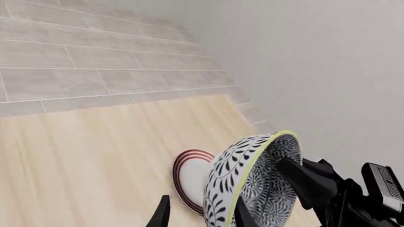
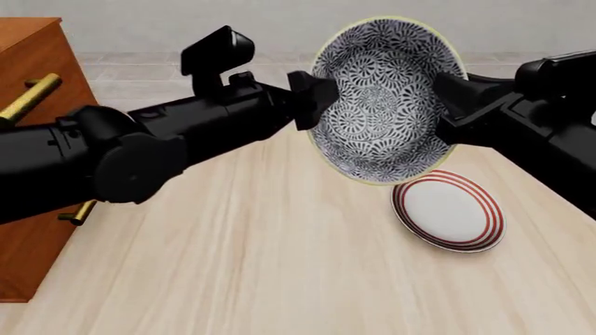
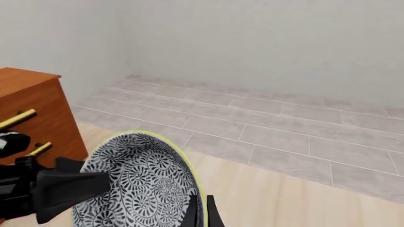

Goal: Put the bowl on top of the cabinet.

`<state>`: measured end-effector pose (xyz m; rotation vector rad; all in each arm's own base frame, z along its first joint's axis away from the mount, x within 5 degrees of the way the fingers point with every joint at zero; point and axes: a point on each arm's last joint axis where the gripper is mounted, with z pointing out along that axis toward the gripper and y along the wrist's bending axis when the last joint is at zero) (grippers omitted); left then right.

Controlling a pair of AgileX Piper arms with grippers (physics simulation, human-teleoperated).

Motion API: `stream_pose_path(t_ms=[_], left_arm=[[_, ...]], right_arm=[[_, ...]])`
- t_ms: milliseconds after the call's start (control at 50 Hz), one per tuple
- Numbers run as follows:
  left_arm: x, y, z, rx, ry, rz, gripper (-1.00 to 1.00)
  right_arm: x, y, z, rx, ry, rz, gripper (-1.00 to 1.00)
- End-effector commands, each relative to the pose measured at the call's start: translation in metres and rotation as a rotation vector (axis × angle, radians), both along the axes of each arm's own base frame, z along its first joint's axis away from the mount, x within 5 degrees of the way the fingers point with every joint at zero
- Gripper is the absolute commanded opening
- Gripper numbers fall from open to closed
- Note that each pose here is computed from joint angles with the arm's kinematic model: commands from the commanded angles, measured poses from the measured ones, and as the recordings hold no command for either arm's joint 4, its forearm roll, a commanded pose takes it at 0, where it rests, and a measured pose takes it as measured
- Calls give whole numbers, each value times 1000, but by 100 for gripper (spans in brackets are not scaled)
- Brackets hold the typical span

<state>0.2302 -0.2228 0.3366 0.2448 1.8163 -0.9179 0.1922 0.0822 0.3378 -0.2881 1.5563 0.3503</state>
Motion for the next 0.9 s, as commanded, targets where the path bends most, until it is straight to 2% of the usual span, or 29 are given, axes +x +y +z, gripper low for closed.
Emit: stream_pose_path(t_ms=[20,420,440,800,900], left_arm=[[4,-2,-7,8,5,3,100],[7,-8,-10,28,1,-6,100],[7,-8,-10,28,1,-6,-100],[6,-8,-13,39,-2,-10,-100],[6,-4,-4,38,-37,-4,-100]], right_arm=[[-3,0,3,31,-5,6,-100],[-4,0,2,30,-4,5,-100],[-4,0,2,30,-4,5,-100],[-1,0,1,29,-1,-1,-100],[-1,0,1,28,-1,-2,-100]])
